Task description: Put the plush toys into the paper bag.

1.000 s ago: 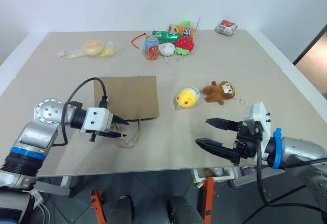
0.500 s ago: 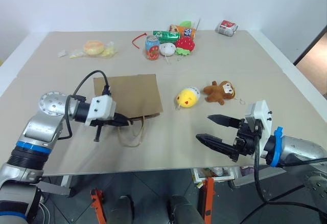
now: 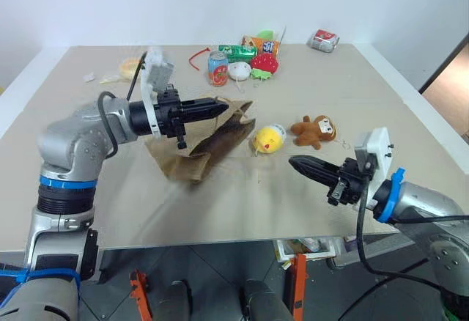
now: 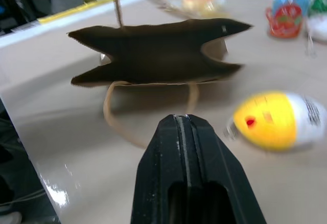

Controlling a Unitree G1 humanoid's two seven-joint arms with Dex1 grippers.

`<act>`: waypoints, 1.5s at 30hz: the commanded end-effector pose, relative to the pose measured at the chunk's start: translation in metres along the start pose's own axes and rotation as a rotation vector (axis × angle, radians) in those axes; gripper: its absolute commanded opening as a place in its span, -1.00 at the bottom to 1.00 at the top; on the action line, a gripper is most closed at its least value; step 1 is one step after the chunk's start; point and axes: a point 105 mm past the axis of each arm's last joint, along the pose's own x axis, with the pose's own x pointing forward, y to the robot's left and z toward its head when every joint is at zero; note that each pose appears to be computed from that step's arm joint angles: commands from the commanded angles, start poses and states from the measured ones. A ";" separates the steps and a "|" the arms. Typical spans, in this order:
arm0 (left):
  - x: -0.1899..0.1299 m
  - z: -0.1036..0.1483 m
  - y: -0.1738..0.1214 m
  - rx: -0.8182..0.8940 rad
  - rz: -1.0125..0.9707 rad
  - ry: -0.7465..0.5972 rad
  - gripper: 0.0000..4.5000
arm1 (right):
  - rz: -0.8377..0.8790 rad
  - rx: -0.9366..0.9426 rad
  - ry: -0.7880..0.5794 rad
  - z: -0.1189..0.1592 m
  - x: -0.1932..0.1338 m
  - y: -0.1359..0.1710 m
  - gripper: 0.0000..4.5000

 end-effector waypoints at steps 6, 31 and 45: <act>-0.009 -0.030 -0.031 0.132 -0.091 0.156 -1.00 | 0.097 -0.190 -0.024 0.026 0.056 0.007 -0.94; -0.001 -0.033 -0.037 0.103 -0.089 0.117 -1.00 | 0.168 -0.242 0.169 -0.015 0.031 0.000 -0.94; 0.008 -0.033 -0.022 0.006 -0.012 0.070 -1.00 | 0.091 -0.143 0.155 -0.026 0.096 0.009 -0.94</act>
